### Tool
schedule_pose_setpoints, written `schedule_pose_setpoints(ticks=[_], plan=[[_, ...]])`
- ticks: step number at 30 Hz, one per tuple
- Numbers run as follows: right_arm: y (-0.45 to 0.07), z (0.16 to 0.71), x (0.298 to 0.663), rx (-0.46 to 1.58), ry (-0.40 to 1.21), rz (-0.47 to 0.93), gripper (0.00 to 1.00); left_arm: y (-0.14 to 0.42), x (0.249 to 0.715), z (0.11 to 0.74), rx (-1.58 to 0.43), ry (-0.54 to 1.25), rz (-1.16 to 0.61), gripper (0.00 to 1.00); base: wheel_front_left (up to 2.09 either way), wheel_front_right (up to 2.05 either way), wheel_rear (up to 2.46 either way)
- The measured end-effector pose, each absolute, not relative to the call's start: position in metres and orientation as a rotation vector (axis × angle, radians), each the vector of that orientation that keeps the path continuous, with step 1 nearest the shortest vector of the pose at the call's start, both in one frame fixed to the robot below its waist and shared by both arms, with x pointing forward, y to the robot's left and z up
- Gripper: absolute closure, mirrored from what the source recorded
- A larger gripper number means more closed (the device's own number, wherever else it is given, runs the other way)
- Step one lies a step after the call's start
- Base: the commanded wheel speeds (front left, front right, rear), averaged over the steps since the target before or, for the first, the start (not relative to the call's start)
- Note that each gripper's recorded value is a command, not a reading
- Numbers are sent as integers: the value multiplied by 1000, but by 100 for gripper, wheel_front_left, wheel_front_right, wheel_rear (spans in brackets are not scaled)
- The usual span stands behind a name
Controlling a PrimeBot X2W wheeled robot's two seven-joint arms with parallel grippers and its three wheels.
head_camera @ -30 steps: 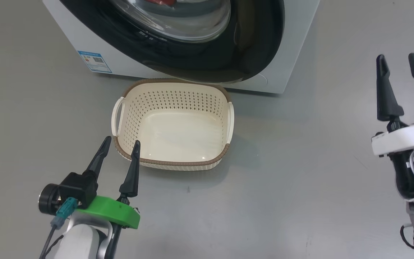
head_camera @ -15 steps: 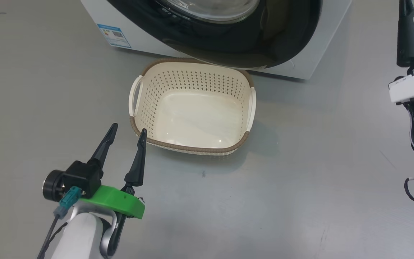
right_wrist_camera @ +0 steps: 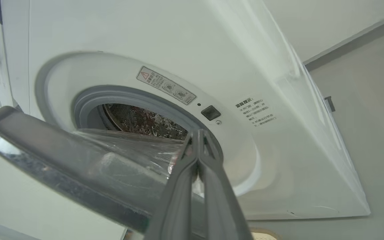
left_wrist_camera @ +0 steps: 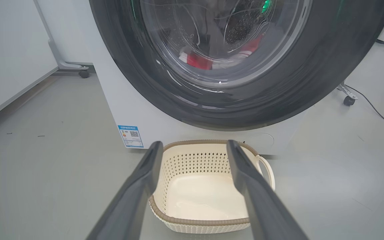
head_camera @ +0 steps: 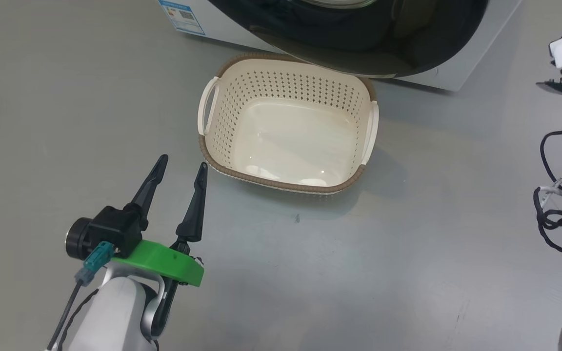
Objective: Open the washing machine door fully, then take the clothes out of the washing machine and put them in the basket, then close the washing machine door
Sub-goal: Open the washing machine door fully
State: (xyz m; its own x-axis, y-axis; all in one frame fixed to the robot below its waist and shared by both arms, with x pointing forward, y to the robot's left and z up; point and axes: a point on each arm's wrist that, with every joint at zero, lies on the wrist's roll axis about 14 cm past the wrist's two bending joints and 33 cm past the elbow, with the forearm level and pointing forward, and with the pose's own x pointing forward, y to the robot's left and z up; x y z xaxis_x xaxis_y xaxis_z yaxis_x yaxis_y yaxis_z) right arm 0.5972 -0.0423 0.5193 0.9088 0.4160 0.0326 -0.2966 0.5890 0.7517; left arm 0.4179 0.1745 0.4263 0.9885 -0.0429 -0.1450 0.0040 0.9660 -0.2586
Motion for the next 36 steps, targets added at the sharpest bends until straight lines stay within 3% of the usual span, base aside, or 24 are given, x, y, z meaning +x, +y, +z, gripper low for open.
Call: schedule_pose_setpoints(ticks=[7,36], plan=[[-18,511,615,1064,274,421,100,180,419,423,-262,160,-8,0,0,0,0],[24,491,615,1259,570,539,100,188,418,419,-250,171,18,0,0,0,0]])
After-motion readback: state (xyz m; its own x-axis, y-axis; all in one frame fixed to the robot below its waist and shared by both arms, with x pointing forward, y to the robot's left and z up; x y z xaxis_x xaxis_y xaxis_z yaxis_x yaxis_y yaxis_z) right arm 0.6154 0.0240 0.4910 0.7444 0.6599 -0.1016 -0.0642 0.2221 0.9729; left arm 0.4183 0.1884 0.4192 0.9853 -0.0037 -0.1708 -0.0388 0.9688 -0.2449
